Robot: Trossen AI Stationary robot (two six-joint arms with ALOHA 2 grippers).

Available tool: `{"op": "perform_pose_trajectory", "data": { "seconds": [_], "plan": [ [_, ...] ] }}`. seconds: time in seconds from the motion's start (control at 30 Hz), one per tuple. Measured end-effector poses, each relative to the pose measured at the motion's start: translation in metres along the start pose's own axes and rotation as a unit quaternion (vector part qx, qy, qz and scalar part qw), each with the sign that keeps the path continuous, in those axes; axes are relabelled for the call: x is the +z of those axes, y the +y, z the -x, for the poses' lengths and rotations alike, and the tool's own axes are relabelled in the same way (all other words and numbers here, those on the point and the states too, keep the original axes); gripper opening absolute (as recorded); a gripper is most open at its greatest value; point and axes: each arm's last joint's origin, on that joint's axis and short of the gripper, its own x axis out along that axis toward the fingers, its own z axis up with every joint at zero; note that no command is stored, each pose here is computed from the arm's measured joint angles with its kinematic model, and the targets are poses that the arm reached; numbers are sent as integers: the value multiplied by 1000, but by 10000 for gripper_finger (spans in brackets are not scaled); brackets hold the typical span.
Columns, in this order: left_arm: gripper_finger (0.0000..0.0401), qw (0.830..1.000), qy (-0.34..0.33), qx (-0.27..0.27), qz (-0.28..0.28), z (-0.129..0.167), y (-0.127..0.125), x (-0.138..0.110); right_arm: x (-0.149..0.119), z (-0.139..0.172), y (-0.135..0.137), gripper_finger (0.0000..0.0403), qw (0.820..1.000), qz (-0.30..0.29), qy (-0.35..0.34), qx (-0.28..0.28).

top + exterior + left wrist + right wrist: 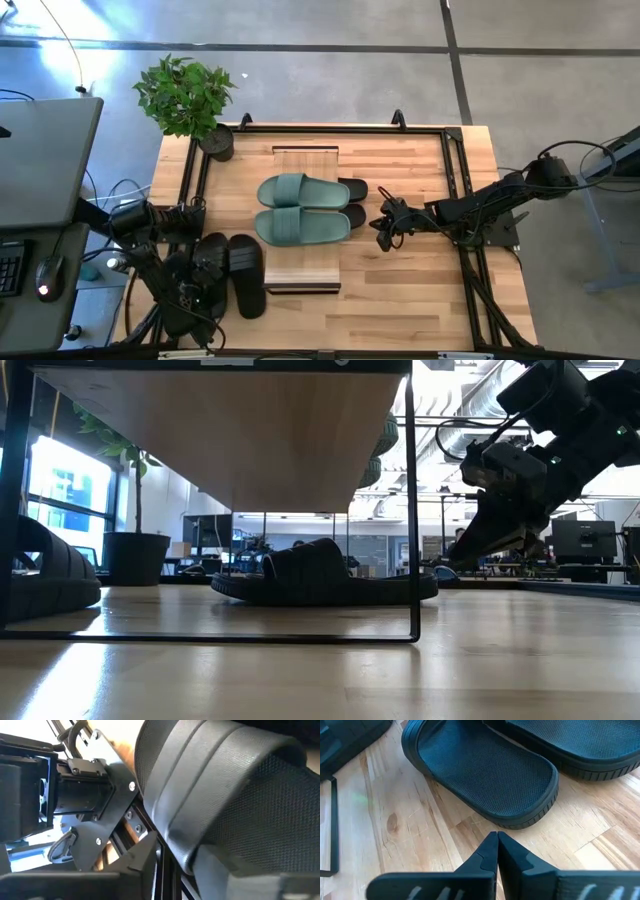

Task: Pick and place slides into the shelf
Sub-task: Put the black slipper under the shelf

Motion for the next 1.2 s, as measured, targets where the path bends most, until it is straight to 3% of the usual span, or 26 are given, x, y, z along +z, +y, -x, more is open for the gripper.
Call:
{"op": "perform_pose_trajectory", "data": {
  "seconds": [0.2, 0.53, 0.83, 1.2],
  "plan": [
    [11, 1000, 3, 0, 5, 0, 0, 0, 0, 0, 0, 0, 1000, 0, 0, 0],
    [6, 996, 33, -8, 87, 16, 9, 2, 0, 0, 0, 0, 1000, -8, 1, 1],
    [2, 983, 24, -99, 154, 45, 31, 7, -1, 0, 1, 0, 1000, -13, 15, 20],
    [1, 970, 35, -182, 156, 74, 54, 8, 0, 2, 4, 0, 998, -12, 32, 58]
  ]
}}
